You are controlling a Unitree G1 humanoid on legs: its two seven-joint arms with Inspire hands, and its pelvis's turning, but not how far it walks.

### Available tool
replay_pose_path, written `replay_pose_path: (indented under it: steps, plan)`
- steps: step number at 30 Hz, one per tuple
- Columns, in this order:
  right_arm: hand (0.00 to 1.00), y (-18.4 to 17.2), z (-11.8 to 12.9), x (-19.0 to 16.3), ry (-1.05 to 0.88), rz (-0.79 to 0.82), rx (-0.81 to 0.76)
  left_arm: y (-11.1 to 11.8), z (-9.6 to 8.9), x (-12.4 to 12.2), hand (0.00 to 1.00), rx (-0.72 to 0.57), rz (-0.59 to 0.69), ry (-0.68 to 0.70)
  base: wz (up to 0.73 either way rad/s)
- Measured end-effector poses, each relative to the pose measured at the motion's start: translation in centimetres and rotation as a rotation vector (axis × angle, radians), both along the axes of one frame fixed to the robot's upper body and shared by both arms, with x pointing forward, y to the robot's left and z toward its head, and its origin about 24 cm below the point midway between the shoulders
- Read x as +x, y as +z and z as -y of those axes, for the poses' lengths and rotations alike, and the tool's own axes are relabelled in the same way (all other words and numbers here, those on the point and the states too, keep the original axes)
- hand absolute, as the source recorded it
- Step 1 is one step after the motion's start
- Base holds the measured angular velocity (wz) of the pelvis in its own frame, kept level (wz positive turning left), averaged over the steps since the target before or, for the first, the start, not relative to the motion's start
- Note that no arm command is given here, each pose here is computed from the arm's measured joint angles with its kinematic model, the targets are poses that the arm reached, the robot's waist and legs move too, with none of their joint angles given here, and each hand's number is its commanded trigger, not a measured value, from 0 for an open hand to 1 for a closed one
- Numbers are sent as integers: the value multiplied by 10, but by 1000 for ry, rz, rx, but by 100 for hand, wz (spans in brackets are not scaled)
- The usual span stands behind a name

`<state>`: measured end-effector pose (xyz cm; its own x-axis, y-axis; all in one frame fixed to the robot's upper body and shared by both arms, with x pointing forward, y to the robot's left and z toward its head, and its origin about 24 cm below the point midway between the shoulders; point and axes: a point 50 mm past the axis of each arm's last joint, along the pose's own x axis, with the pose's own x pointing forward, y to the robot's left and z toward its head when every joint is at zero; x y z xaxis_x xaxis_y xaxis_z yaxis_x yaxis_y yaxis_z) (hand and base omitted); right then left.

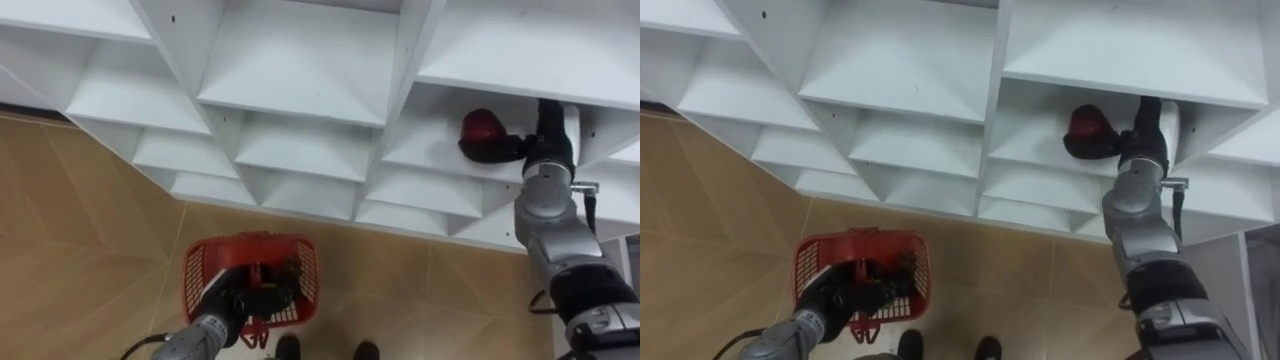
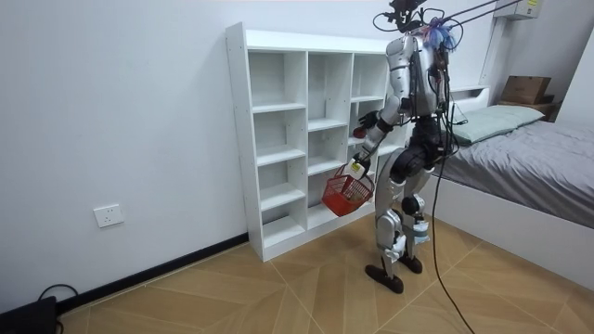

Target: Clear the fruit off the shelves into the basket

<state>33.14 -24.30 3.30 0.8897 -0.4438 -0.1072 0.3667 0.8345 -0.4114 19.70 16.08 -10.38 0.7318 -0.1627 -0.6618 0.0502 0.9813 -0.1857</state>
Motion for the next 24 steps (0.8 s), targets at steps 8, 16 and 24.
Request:
replay_pose_path:
  steps: [8, 16, 24]
  plan:
    - [0, 4, -3, 5, 32, -6, 8, 1, 5, 4, 100, -12, 7, -28, 0]
    - [0, -4, -11, 5, 78, -51, 43, -1, 8, 4, 100, -15, -8, -33, -1]
    - [0, -6, -12, 5, 105, -63, 63, -1, 9, 5, 100, -17, -7, -34, 0]
